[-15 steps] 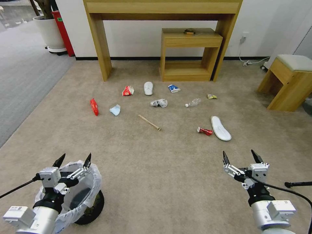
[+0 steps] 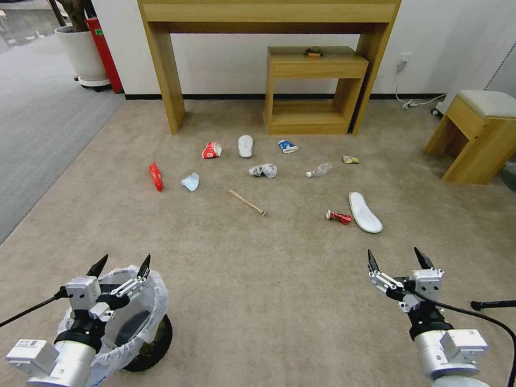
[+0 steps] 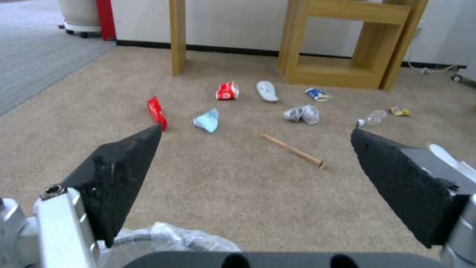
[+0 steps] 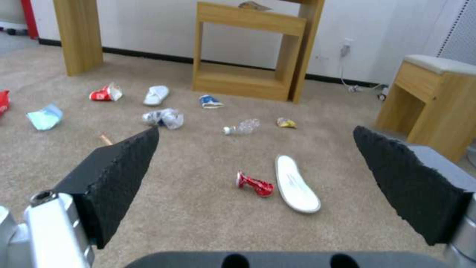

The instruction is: Pick up the trash bin and place the garbage on the floor into it.

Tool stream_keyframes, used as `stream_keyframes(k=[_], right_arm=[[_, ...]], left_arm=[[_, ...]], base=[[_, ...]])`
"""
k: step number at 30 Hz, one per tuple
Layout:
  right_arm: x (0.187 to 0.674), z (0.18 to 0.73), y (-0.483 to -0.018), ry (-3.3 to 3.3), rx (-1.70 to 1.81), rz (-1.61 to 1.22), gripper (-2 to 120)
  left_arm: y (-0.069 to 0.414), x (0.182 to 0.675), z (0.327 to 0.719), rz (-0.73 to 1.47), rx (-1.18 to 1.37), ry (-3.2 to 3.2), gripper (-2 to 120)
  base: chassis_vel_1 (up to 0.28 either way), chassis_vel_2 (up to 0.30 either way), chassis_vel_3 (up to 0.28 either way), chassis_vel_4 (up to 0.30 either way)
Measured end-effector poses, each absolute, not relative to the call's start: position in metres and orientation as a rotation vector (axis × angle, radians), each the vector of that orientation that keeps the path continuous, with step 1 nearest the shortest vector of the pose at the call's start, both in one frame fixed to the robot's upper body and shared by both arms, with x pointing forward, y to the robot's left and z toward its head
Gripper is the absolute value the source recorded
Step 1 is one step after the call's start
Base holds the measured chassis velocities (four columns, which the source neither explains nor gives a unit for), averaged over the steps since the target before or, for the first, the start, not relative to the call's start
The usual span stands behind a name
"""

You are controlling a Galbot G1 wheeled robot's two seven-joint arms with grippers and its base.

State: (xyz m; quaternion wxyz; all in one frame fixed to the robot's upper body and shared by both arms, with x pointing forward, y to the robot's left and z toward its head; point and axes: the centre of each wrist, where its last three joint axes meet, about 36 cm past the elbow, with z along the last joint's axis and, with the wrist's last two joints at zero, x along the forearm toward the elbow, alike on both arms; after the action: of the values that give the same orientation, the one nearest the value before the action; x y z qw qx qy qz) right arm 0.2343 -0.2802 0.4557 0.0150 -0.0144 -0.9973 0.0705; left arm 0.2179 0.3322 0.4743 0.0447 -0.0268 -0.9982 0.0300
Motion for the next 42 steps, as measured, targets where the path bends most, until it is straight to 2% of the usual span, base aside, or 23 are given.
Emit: stream_keyframes(k=[14,26,42], right_arm=[[0.231,0.452,-0.280,-3.105,-0.063,0.207,100],[0.233,0.450,-0.280,-3.121,-0.056,0.204,100],[0.234,0.448,-0.281,-3.123,-0.055,0.194,100]], left_arm=[[0.343,0.217,0.475,0.060,-0.073,-3.014,100],[0.411,0.229,0.487,-0.022,-0.019,-2.714,100],[0.444,0.251,0.488,-0.013,0.043,-2.502,100]], base=[[0.000,0.000,0.000,0.000],[0.000,0.000,0.000,0.000],[0.000,0.000,0.000,0.000]])
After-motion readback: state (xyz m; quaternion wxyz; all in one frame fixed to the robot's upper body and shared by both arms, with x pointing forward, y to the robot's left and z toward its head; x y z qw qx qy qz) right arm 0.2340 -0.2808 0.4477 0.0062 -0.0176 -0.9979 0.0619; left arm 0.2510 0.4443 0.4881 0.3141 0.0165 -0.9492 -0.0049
